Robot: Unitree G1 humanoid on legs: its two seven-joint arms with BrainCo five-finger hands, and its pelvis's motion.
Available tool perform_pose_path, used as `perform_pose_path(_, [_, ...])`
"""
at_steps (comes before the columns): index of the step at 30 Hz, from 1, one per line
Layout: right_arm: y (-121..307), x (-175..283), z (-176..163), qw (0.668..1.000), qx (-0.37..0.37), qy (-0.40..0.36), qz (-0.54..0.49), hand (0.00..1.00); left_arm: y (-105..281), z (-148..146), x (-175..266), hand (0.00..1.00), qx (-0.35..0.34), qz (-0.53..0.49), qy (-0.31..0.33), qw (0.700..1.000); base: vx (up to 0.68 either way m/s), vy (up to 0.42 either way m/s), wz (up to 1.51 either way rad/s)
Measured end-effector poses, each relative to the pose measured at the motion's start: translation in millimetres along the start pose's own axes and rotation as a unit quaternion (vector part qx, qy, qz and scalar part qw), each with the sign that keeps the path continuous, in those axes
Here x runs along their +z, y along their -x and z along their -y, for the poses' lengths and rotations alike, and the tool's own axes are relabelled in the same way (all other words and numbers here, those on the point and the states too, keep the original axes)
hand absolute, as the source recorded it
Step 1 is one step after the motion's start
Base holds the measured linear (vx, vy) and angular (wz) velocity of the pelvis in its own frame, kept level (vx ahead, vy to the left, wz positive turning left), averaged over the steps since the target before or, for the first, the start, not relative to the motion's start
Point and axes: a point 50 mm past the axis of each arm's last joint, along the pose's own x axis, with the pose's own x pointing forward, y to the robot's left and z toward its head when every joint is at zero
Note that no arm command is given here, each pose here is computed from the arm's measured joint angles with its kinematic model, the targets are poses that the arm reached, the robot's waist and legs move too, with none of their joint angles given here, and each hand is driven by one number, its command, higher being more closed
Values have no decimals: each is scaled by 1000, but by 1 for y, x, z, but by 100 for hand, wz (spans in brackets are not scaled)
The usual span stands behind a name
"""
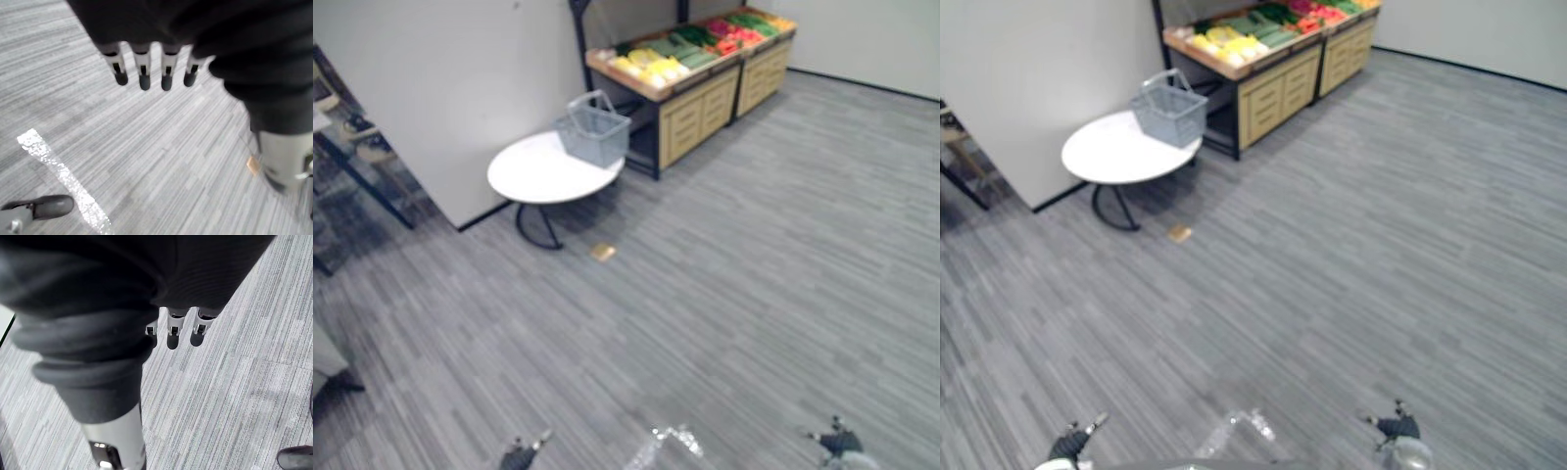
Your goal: Pick vegetable in the basket
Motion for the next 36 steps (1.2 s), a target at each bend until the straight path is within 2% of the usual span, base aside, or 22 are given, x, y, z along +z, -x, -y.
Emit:
perform_pose_path(8, [-2,5,-4,1000,5,-3,2,0,0,0,0,0,-2,-1,19,1000,-10,-33,5])
perform_pose_path(28, [1,-4,-19,1000,22,6,-8,0,1,6,-1,0,-4,-3,22,1000,-17,-29,-1])
perform_pose_path(36, [3,-8,-30,999,34,5,-16,0,1,20,3,0,-21,2,23,1000,0,0,0])
